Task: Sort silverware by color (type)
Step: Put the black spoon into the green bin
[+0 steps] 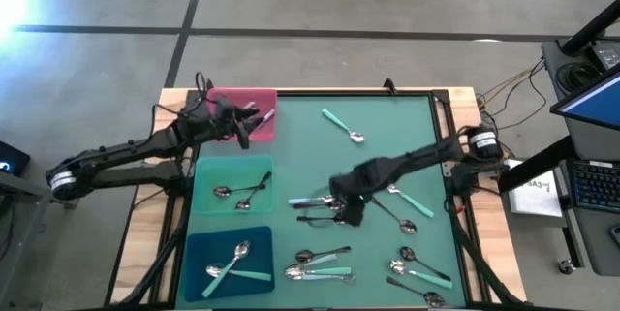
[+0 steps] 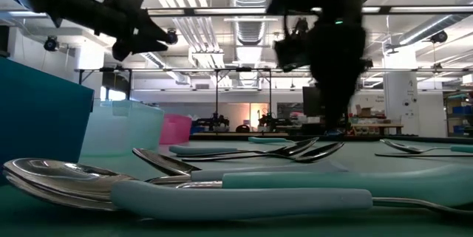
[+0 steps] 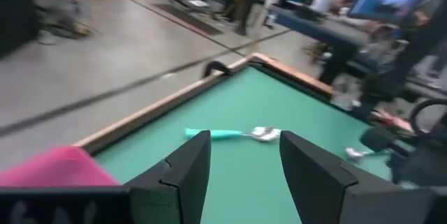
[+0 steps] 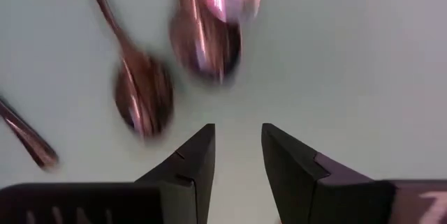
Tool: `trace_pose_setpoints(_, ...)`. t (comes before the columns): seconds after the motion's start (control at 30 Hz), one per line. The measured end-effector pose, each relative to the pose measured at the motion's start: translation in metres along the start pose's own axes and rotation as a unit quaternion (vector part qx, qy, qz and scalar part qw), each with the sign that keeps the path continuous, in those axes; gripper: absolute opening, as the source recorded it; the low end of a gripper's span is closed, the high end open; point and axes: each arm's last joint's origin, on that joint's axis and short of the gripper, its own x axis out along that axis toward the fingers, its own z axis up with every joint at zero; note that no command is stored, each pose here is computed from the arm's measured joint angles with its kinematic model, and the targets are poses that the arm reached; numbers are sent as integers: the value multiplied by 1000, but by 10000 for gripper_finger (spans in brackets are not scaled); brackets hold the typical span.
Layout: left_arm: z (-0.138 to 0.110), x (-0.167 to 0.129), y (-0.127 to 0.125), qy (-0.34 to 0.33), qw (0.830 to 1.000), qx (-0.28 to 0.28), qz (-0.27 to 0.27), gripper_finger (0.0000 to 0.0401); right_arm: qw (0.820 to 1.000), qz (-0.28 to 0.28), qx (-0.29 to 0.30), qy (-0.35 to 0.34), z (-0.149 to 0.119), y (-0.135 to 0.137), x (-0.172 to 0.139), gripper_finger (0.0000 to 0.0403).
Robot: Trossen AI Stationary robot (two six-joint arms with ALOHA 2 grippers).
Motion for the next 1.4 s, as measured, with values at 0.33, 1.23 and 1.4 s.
trace_pose_setpoints(0.33,-1,-1,-24,-2,996,-32,-82,157,984,-94,85,125,-55,9,11,109)
trace_pose_setpoints(1.23,-8,-14,-73,8,974,-48,-223,157,980,-55,77,177,-85,-8,46,12)
trace_pose_setpoints(1.4,-10,-16,-78,17,969,-54,-241,157,983,-51,48,170,-81,-6,42,10)
